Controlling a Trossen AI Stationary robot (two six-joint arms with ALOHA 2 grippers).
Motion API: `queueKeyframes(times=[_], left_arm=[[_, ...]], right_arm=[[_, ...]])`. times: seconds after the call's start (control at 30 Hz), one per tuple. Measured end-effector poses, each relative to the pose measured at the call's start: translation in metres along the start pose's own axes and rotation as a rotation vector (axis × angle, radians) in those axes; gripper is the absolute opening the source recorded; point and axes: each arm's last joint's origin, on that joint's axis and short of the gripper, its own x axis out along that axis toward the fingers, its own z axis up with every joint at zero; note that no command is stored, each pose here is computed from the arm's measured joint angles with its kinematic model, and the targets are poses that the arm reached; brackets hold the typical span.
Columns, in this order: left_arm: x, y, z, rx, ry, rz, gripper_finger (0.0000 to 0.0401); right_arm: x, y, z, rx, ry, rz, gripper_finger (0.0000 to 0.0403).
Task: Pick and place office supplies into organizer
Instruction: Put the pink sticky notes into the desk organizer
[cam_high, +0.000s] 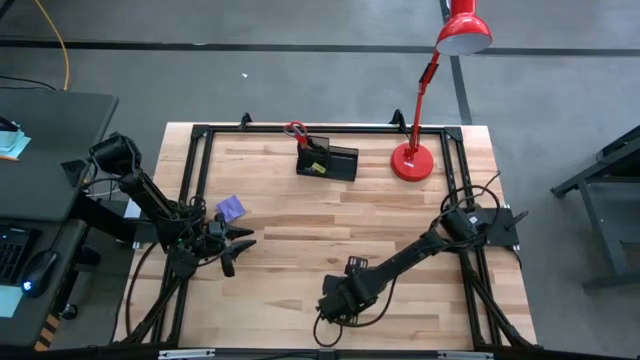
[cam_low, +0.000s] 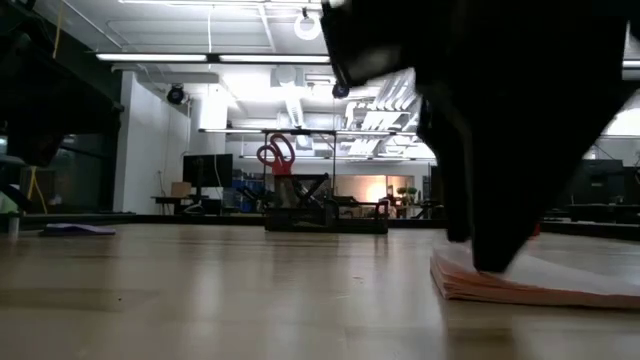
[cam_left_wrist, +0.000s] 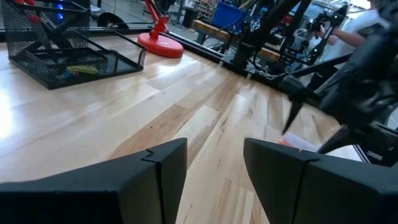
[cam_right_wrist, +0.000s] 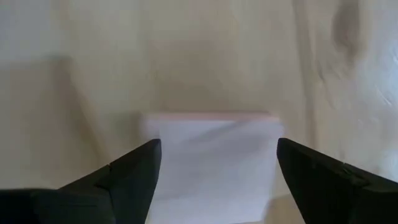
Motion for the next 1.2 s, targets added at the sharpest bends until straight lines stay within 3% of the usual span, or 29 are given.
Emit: queueKeyframes(times=[0.2, 0.43, 0.57, 0.83, 1.2], left_arm=[[0.0, 0.0, 0.0, -0.005, 0.001, -0.002, 0.015], [0.0, 0.0, 0.0, -0.005, -0.004, 0.004, 0.015], [0.0, 0.0, 0.0, -0.007, -0.007, 0.006, 0.015], [0.0, 0.0, 0.0, -0.014, -0.009, 0.007, 0.015], [0.0, 0.0, 0.0, -0.012, -0.012, 0.011, 0.015]], right_arm=[[0.017, -0.008, -0.008, 0.017, 0.041, 0.004, 0.0315], [0.031, -0.007, -0.009, -0.009, 0.041, 0.103, 0.03], [0.032, -0.007, -0.009, -0.015, 0.046, 0.112, 0.0234], [0.032, -0.014, -0.007, -0.009, 0.047, 0.058, 0.0018], [0.012, -0.009, 0.0, -0.076, -0.001, -0.042, 0.0002]])
